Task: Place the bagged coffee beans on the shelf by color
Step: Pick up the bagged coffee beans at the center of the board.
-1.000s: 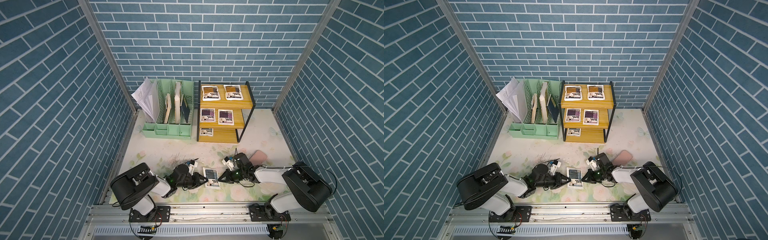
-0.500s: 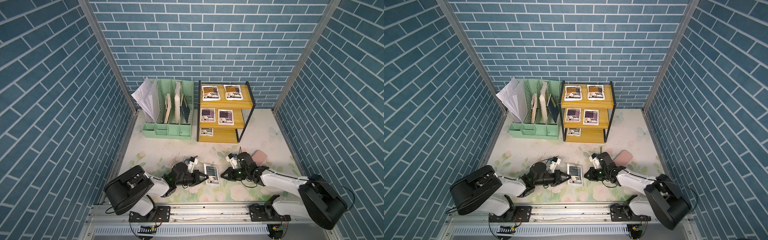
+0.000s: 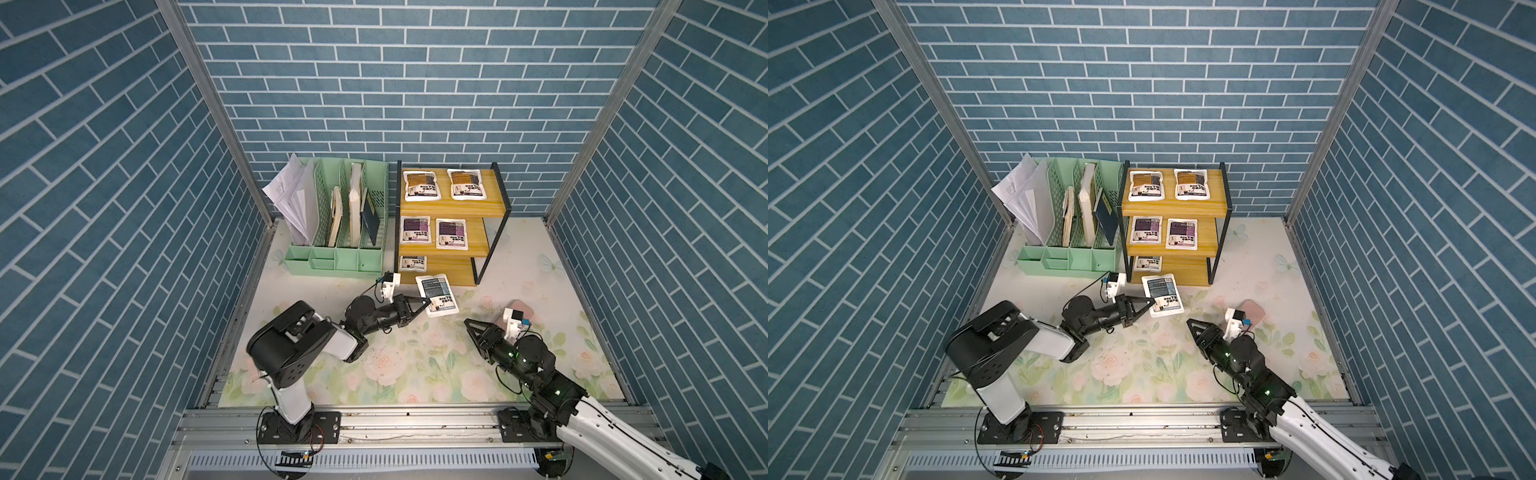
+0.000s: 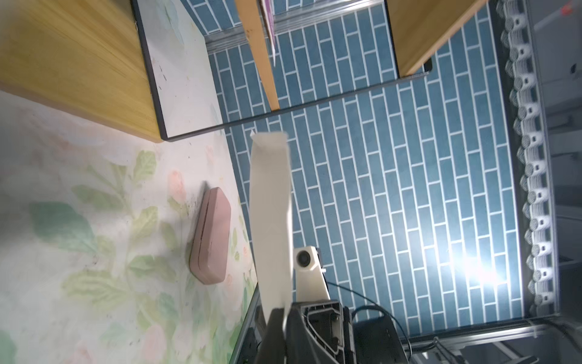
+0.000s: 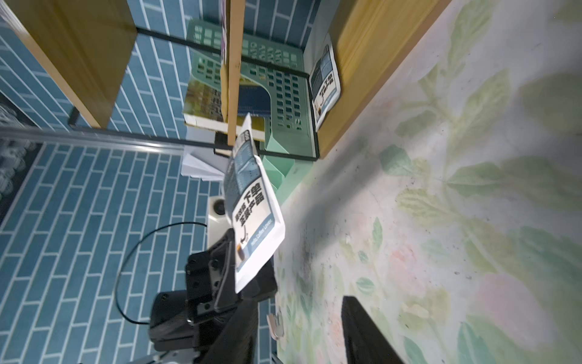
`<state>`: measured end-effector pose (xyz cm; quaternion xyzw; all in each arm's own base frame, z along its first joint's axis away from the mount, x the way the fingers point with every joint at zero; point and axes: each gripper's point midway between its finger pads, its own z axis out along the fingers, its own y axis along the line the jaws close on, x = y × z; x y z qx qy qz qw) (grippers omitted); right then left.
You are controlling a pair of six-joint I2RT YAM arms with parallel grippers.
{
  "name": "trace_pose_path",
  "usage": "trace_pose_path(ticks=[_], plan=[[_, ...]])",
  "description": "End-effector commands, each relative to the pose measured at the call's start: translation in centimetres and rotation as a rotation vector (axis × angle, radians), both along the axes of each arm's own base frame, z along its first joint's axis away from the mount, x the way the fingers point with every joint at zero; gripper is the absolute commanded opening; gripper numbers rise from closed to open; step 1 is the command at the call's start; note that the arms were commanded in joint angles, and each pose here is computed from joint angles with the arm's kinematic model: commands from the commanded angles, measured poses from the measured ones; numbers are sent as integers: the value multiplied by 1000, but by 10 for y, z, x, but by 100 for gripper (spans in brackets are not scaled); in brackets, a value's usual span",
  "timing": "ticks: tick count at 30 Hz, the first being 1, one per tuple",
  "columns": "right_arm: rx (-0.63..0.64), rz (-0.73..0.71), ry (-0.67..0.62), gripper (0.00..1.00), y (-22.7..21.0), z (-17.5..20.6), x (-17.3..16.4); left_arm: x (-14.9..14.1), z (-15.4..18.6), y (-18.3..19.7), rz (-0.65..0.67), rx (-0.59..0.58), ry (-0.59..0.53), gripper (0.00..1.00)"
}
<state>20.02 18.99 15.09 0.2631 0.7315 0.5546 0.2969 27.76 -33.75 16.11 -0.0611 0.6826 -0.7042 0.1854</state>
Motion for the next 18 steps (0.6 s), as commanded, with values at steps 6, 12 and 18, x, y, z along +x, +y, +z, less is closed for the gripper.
trace_pose_path(ticks=[6,12,18], plan=[[250,-129,-37,60,16,39,25,9,38,-2,-6,-207,-41,0],[278,-90,-60,69,39,53,33,9,37,-2,-2,-207,-41,0],[305,-66,-55,43,53,56,38,9,36,-2,0,-208,-39,0]])
